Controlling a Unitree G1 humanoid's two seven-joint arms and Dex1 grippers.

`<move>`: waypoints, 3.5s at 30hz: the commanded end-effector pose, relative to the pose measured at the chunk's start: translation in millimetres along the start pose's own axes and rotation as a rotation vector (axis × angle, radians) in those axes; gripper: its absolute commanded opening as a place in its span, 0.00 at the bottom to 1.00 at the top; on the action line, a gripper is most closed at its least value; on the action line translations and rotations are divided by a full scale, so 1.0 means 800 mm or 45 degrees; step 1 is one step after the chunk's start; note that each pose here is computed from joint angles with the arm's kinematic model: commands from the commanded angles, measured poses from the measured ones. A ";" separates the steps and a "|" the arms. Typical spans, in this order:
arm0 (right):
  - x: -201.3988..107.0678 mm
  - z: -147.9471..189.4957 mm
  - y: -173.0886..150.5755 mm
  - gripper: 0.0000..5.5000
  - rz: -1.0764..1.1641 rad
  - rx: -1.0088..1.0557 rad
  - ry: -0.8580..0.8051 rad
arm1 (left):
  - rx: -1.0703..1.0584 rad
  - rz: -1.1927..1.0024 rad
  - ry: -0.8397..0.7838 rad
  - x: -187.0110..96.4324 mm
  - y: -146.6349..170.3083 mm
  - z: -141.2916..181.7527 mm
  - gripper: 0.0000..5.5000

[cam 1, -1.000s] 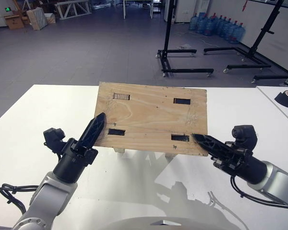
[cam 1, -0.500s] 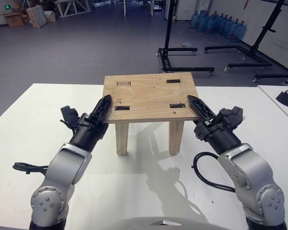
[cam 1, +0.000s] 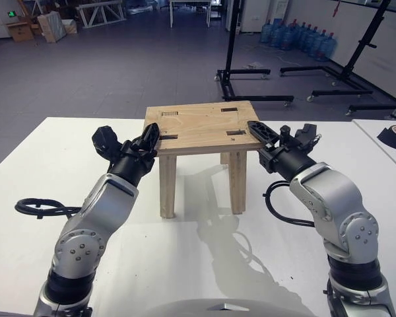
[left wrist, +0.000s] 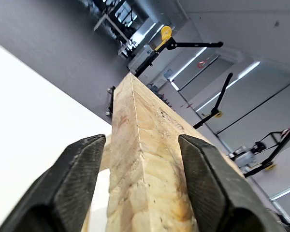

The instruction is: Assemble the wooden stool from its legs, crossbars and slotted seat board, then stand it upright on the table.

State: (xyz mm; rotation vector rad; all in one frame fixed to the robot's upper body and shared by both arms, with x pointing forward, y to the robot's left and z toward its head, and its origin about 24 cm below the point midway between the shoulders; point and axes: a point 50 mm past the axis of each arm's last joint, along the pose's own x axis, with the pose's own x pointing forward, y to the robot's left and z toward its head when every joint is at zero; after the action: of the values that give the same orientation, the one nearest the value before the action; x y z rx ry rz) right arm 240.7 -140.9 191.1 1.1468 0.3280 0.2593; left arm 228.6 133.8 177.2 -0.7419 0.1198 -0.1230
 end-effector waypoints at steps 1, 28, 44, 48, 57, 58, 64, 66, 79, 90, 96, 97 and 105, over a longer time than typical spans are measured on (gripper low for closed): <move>0.008 -0.011 -0.034 0.44 -0.270 -0.188 0.082 | 0.037 0.151 0.126 0.004 0.028 -0.024 0.61; 0.003 -0.020 -0.070 0.71 -0.160 -1.270 -0.015 | 0.909 0.009 -0.059 0.018 0.032 -0.006 0.83; 0.001 0.036 0.033 0.71 0.237 -1.498 -0.792 | 1.185 -0.066 -0.806 0.001 0.019 0.088 0.83; 0.008 0.059 0.015 0.71 0.122 -1.527 -0.871 | 1.336 -0.012 -0.835 0.005 0.040 0.105 0.83; 0.041 0.037 -0.104 0.71 -0.135 -1.557 -0.746 | 1.362 -0.004 -0.621 0.036 0.126 0.042 0.83; 0.043 0.035 -0.108 0.71 -0.134 -1.571 -0.746 | 1.345 0.006 -0.608 0.039 0.131 0.038 0.83; 0.039 0.033 -0.121 0.71 -0.135 -1.657 -0.784 | 1.245 -0.030 -0.510 0.058 0.139 0.024 0.83; 0.036 0.035 -0.124 0.71 -0.145 -1.671 -0.796 | 1.226 -0.045 -0.495 0.063 0.135 0.019 0.83; 0.029 0.041 -0.135 0.71 -0.163 -1.742 -0.803 | 1.264 -0.010 -0.477 0.069 0.119 -0.008 0.83; 0.029 0.049 -0.140 0.71 -0.166 -1.765 -0.787 | 1.217 -0.023 -0.538 0.065 0.110 -0.012 0.83; 0.027 0.051 -0.150 0.71 -0.189 -1.782 -0.759 | 1.235 -0.038 -0.562 0.063 0.108 -0.015 0.83; 0.028 0.052 -0.150 0.71 -0.187 -1.784 -0.759 | 1.235 -0.038 -0.564 0.062 0.108 -0.015 0.83; 0.026 0.055 -0.150 0.71 -0.191 -1.794 -0.764 | 1.234 -0.042 -0.551 0.059 0.110 -0.018 0.83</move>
State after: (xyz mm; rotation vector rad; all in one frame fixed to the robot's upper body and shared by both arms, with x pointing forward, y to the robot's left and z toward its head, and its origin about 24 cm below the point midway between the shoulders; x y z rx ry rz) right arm 278.8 -216.9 90.8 -0.2168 -0.2915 -0.0348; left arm 280.6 183.4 100.4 0.1986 -0.3325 -0.0245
